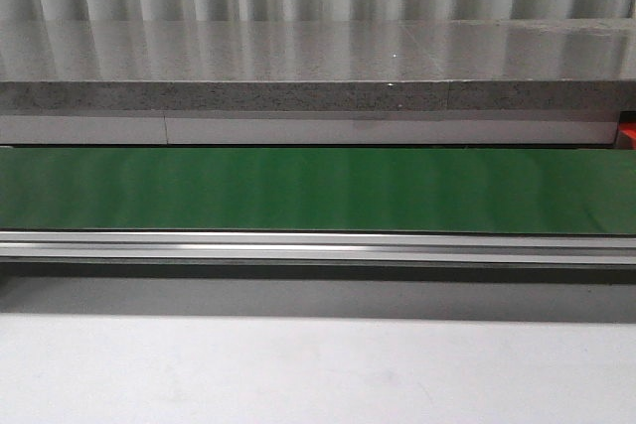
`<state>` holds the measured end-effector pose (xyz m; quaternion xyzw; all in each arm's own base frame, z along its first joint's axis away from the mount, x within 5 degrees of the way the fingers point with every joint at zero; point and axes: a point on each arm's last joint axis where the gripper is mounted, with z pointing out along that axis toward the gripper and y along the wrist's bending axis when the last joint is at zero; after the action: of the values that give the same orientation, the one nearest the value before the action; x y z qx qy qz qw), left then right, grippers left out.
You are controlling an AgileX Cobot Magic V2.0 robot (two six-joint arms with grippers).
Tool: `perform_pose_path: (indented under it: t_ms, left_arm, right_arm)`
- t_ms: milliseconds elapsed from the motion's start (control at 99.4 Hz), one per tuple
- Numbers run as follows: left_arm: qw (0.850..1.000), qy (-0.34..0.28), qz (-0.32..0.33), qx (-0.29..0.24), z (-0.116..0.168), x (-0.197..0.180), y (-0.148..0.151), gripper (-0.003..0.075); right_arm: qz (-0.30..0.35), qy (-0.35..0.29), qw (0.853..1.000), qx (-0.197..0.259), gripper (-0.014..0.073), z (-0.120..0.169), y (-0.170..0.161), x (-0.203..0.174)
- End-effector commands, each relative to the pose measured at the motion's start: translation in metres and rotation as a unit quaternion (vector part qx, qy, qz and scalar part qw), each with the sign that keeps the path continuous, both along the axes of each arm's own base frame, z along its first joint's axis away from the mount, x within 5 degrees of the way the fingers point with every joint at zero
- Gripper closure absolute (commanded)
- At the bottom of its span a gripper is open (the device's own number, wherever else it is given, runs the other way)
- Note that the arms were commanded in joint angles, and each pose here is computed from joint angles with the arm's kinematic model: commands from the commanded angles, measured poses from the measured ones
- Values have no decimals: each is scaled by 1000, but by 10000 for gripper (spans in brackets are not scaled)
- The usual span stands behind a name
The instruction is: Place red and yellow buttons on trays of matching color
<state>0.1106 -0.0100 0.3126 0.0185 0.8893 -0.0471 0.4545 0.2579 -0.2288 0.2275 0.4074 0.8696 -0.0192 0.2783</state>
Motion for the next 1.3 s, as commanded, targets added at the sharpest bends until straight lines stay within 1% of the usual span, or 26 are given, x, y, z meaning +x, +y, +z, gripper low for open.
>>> perform_pose_path:
  t_ms: [0,101,191,242,252,262,322,413,473,523,574,664,674,735,785,825,845,855,926,976,996,1067,1137,1188,1288]
  left_arm:
    - [999,-49,-2,-9,15,3,-1,739]
    - [999,-49,-2,-9,15,3,-1,739]
    - [999,-49,-2,-9,15,3,-1,739]
    - [999,-49,-2,-9,15,3,-1,739]
    - [999,-49,-2,-9,15,3,-1,739]
    - [999,-49,-2,-9,15,3,-1,739]
    - [999,-49,-2,-9,15,3,-1,739]
    - [999,-49,-2,-9,15,3,-1,739]
    - [999,-49,-2,-9,15,3,-1,739]
    - [999,-49,-2,-9,15,3,-1,739]
    - [999,-49,-2,-9,15,3,-1,739]
    - [999,-49,-2,-9,15,3,-1,739]
    - [999,-49,-2,-9,15,3,-1,739]
    - [999,-49,-2,-9,15,3,-1,739]
    - [999,-49,-2,-9,15,3,-1,739]
    - [999,-49,-2,-9,15,3,-1,739]
    - [999,-49,-2,-9,15,3,-1,739]
    - [999,-49,-2,-9,15,3,-1,739]
    - [999,-49,-2,-9,15,3,-1,739]
    - [999,-49,-2,-9,15,3,-1,739]
    - [999,-49,-2,-9,15,3,-1,739]
    - [999,-49,-2,-9,15,3,-1,739]
    - [999,-49,-2,-9,15,3,-1,739]
    - [999,-49,-2,-9,15,3,-1,739]
    - [999,-49,-2,-9,15,3,-1,739]
  right_arm:
    - [-3,-67,996,-52,6,48,8,-4]
    - [19,-105,991,-83,6,80,30,-7]
    - [62,-136,982,-112,6,106,58,-7]
    - [93,-153,975,-130,6,121,76,-8]
    - [106,-161,972,-136,6,127,84,-9]
    - [107,-161,972,-137,6,127,84,-9]
    - [152,-181,959,-156,6,142,110,-11]
    - [215,-202,941,-168,6,159,144,-19]
    - [262,-204,928,-170,6,166,166,-26]
    - [288,-204,921,-166,6,168,178,-31]
    - [321,-202,911,-164,6,169,192,-38]
    - [358,-197,898,-161,8,164,208,-50]
    - [365,-197,895,-163,9,164,210,-52]
    - [385,-188,889,-161,24,155,217,-60]
    - [399,-183,884,-159,59,150,222,-67]
    - [404,-180,883,-156,106,145,224,-72]
    - [406,-178,883,-154,148,143,224,-75]
    - [407,-176,883,-153,148,141,225,-77]
    - [412,-165,884,-146,281,134,226,-85]
    - [415,-158,885,-141,407,130,227,-90]
    - [416,-156,885,-140,439,129,228,-91]
    - [418,-152,885,-137,606,127,228,-95]
    - [419,-151,885,-136,728,127,228,-96]
    - [418,-154,884,-139,716,128,229,-97]
    - [419,-153,885,-135,719,128,229,-98]
